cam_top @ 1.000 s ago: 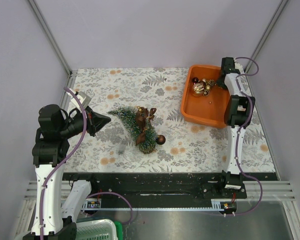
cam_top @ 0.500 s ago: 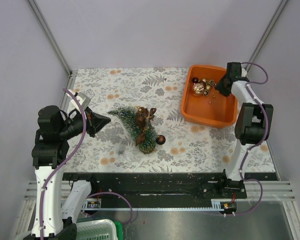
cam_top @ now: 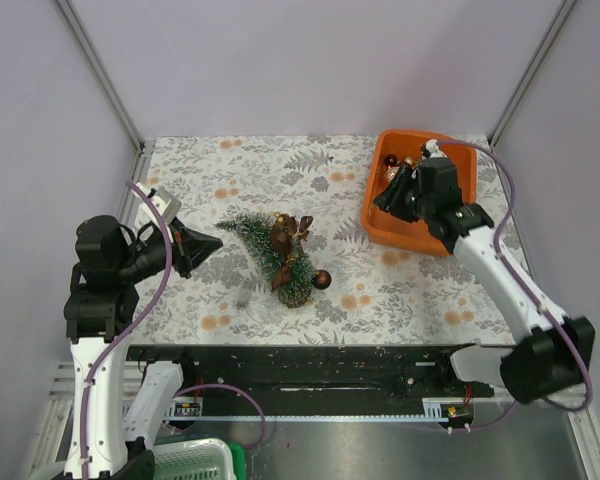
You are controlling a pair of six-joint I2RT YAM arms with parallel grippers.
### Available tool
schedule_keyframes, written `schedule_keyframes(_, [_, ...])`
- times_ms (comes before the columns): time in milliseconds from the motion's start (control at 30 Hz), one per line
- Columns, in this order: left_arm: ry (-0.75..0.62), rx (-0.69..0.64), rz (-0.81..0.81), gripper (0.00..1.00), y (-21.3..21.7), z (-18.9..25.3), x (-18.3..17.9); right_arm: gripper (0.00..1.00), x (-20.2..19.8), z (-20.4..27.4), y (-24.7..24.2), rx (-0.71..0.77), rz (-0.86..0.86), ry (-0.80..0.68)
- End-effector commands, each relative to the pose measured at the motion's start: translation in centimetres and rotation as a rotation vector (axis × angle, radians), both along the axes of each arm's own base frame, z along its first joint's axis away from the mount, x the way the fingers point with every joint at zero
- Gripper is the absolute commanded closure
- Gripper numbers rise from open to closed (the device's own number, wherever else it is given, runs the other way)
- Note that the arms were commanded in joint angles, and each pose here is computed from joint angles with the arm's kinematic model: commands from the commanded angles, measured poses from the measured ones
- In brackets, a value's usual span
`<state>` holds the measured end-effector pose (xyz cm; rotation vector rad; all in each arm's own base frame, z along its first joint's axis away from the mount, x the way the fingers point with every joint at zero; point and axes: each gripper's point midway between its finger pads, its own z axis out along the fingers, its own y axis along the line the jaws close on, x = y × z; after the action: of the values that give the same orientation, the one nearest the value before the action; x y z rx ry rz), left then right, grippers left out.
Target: Decorate the small christmas tree
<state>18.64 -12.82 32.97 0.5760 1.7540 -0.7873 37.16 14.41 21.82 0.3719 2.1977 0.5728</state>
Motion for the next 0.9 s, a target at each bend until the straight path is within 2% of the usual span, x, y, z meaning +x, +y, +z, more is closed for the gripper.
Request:
schedule_keyframes(0, [-0.046,-0.013,-0.019,1.0,-0.3,1.0,-0.5,0.74,-5.7,5.4,1.8,0.086,0.094,-0.099])
schedule_keyframes(167, [-0.049,-0.009,-0.009,0.99,-0.2,1.2,-0.6,0.75,-11.5,9.1,2.5,0.158,0.162,-0.156])
schedule_keyframes(333, [-0.033,-0.028,-0.001,0.84,-0.3,1.4,-0.8,0.77,-14.6,11.2,3.8,0.194,0.24,-0.174])
schedule_keyframes(700, [-0.028,-0.008,0.02,0.47,0.1,1.2,-1.2,0.77,-15.8,17.0,10.7,0.124,0.448,-0.276])
schedule_keyframes(800, [-0.039,0.008,0.018,0.41,0.2,1.0,-1.2,0.77,-15.8,18.5,12.5,0.087,0.495,-0.299])
schedule_keyframes(867, [-0.049,0.005,0.003,0.4,0.0,1.0,-1.4,0.77,-15.8,18.6,14.0,0.041,0.527,-0.303])
